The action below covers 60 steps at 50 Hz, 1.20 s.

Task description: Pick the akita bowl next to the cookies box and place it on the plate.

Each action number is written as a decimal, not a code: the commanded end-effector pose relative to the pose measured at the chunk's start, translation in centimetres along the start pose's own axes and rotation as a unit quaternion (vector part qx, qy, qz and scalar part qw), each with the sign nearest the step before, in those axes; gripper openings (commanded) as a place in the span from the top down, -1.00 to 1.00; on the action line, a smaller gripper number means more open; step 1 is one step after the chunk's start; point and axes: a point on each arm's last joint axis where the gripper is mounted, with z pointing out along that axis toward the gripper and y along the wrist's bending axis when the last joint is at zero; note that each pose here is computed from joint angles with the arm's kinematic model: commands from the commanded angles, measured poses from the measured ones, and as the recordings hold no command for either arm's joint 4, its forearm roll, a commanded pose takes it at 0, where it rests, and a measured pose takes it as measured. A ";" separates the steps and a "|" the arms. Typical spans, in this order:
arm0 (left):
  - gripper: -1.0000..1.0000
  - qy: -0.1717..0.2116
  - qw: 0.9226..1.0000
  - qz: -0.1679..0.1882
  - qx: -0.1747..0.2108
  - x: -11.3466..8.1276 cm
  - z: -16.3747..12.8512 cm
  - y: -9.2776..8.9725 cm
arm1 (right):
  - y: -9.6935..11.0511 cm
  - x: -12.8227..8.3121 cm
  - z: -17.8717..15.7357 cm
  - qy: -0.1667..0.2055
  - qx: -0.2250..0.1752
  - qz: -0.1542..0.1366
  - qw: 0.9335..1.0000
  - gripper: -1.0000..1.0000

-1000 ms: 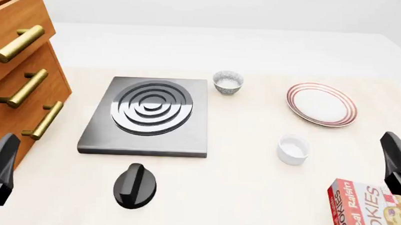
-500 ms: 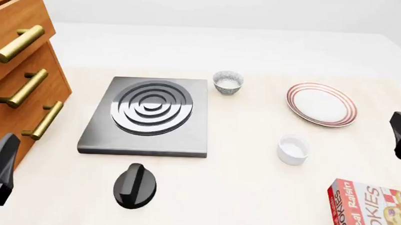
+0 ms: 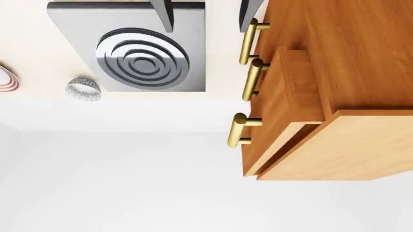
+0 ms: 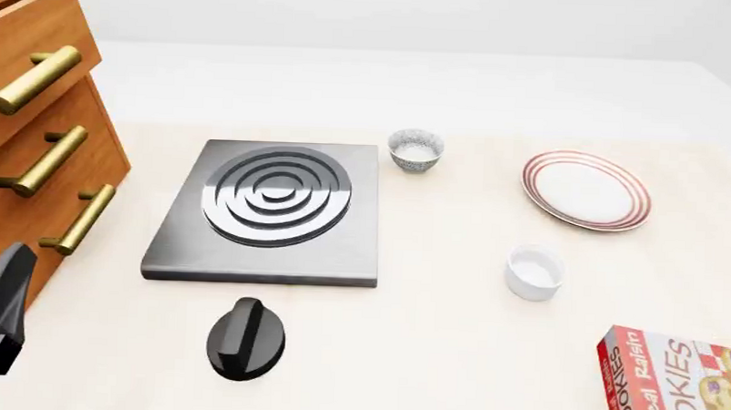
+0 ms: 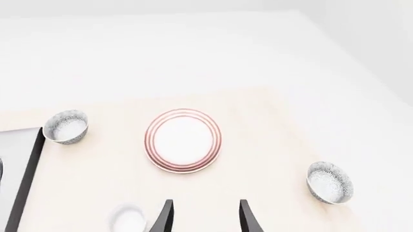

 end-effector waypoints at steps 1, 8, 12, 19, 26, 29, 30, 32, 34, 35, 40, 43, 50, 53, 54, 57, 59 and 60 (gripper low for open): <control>-1.00 0.000 1.000 0.000 0.000 0.0 0.0 0.0 | -1.1 -2.2 1.8 0.036 0.022 0.004 0.999 -1.00; -1.00 0.000 1.000 0.000 0.000 0.0 0.0 0.0 | -2.5 -3.4 3.2 0.059 0.048 -0.005 0.997 -1.00; -1.00 0.000 1.000 0.000 0.000 0.0 0.0 0.0 | -2.9 -4.5 3.6 0.065 0.052 -0.003 0.996 -1.00; -1.00 0.000 1.000 0.000 0.000 0.0 0.0 0.0 | -3.8 -5.3 4.7 0.081 0.065 0.005 0.995 -1.00; -1.00 0.000 1.000 0.000 0.000 0.0 0.0 0.0 | -4.7 -5.5 6.1 0.103 0.075 0.011 0.992 -1.00; -1.00 0.000 1.000 0.000 0.000 0.0 0.0 0.0 | -5.2 -5.8 6.7 0.113 0.081 0.016 0.990 -1.00; -1.00 0.000 1.000 0.000 0.000 0.0 0.0 0.0 | -5.2 -5.8 6.7 0.113 0.081 0.016 0.990 -1.00; -1.00 0.000 1.000 0.000 0.000 0.0 0.0 0.0 | -6.0 -5.9 7.6 0.126 0.090 0.022 0.988 -1.00; -1.00 0.000 1.000 0.000 0.000 0.0 0.0 0.0 | -6.7 -6.0 8.2 0.135 0.099 0.029 0.985 -1.00; -1.00 0.000 1.000 0.000 0.000 0.0 0.0 0.0 | -6.9 -6.1 8.3 0.137 0.101 0.029 0.985 -1.00; -1.00 0.000 1.000 0.000 0.000 0.0 0.0 0.0 | -8.0 -6.6 9.0 0.148 0.112 0.035 0.982 -1.00; -1.00 0.000 1.000 0.000 0.000 0.0 0.0 0.0 | -8.3 -6.8 9.1 0.150 0.116 0.041 0.981 -1.00; -1.00 0.000 1.000 0.000 0.000 0.0 0.0 0.0 | -10.3 -7.9 9.8 0.162 0.139 0.067 0.975 -1.00; -1.00 0.000 1.000 0.000 0.000 0.0 0.0 0.0 | -10.8 -8.4 9.9 0.162 0.144 0.070 0.974 -1.00; -1.00 0.000 1.000 0.000 0.000 0.0 0.0 0.0 | -11.0 -8.5 10.0 0.163 0.147 0.072 0.973 -1.00; -1.00 0.000 1.000 0.000 0.000 0.0 0.0 0.0 | -11.7 -8.8 10.5 0.170 0.153 0.087 0.970 -1.00; -1.00 0.000 1.000 0.000 0.000 0.0 0.0 0.0 | -12.8 -8.9 10.7 0.177 0.163 0.085 0.967 -1.00; -1.00 0.000 1.000 0.000 0.000 0.0 0.0 0.0 | -13.7 -8.8 10.9 0.183 0.172 0.085 0.964 -1.00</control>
